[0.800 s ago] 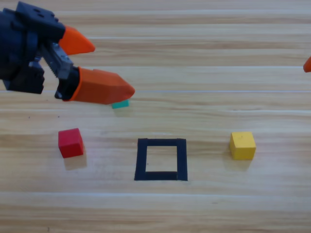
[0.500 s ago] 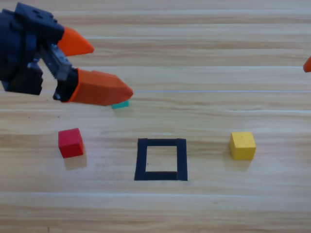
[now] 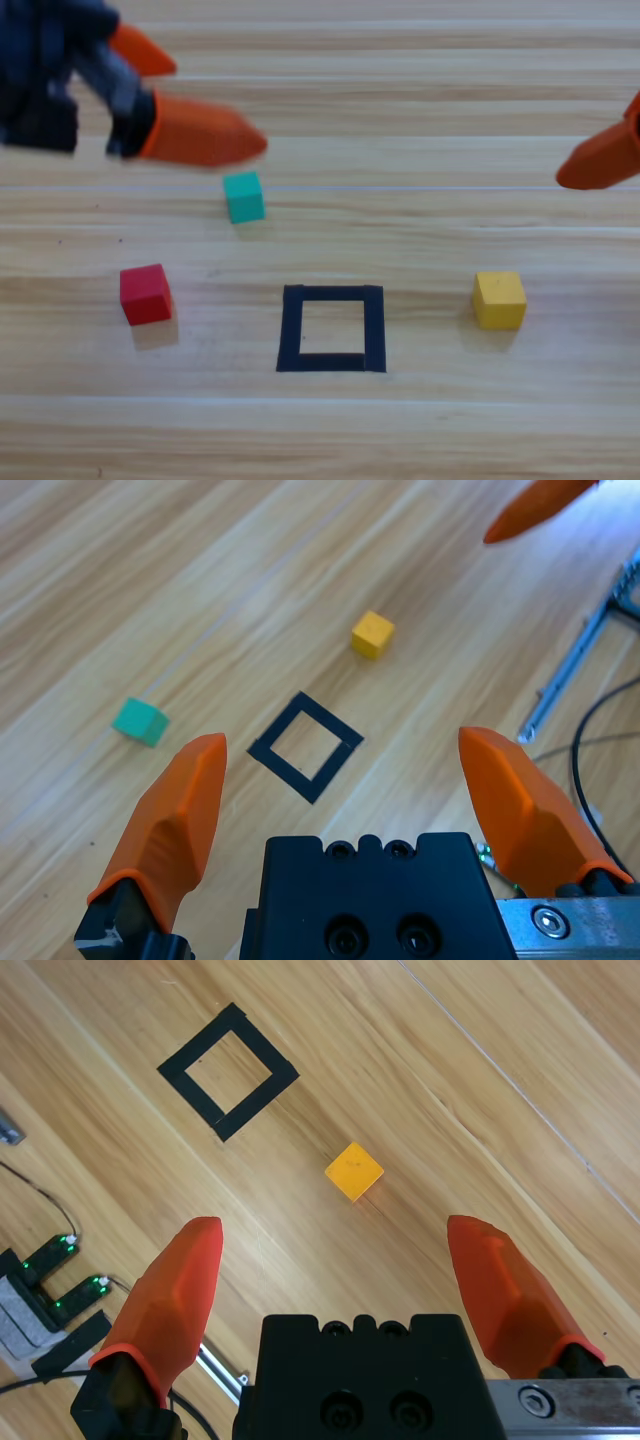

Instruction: Stack the blocks in the rectangular block: red at the bottom, yellow in the middle, green on top

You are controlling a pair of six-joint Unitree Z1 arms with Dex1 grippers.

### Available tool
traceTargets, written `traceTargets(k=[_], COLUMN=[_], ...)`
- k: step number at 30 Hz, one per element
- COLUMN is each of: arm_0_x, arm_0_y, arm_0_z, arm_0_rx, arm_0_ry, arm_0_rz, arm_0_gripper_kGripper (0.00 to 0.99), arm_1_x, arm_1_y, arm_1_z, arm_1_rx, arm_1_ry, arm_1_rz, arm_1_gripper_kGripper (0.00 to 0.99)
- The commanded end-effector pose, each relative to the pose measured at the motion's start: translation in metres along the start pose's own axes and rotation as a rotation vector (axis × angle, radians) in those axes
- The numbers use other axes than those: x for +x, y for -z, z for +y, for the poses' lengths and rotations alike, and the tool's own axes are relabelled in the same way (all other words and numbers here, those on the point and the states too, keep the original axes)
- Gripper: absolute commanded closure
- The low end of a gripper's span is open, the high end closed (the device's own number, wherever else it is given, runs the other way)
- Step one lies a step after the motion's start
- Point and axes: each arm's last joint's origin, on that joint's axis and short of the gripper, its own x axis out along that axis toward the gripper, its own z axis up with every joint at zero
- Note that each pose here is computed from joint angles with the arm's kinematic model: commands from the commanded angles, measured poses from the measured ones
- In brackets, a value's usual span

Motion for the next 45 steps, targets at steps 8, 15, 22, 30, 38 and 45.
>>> traceTargets(k=[8,15,22,30,38,45], arm_0_x=[0.026,0.126,0.177,0.2,0.2,0.203], arm_0_y=[-0.027,0.009,0.068,0.089,0.091,0.097], arm_0_z=[0.042,0.11,0.159,0.172,0.169,0.158], arm_0_rx=[-0.379,-0.603,-0.75,-0.832,-0.902,-0.946], arm_0_ry=[-0.324,-0.548,-0.619,-0.617,-0.591,-0.595], arm_0_rz=[0.032,0.409,0.656,0.735,0.737,0.755], arm_0_gripper_kGripper=[0.0,0.0,0.0,0.0,0.0,0.0], arm_1_x=[0.116,0.164,0.183,0.231,0.247,0.253], arm_1_y=[-0.021,-0.018,-0.018,-0.011,-0.007,-0.001], arm_1_z=[-0.006,-0.01,-0.01,-0.011,-0.012,-0.013], arm_1_rx=[0.154,0.227,0.274,0.317,0.32,0.319], arm_1_ry=[0.115,0.158,0.161,0.156,0.169,0.175], arm_1_rz=[0.242,0.343,0.376,0.513,0.55,0.586], arm_1_gripper_kGripper=[0.047,0.05,0.027,0.067,0.068,0.091])
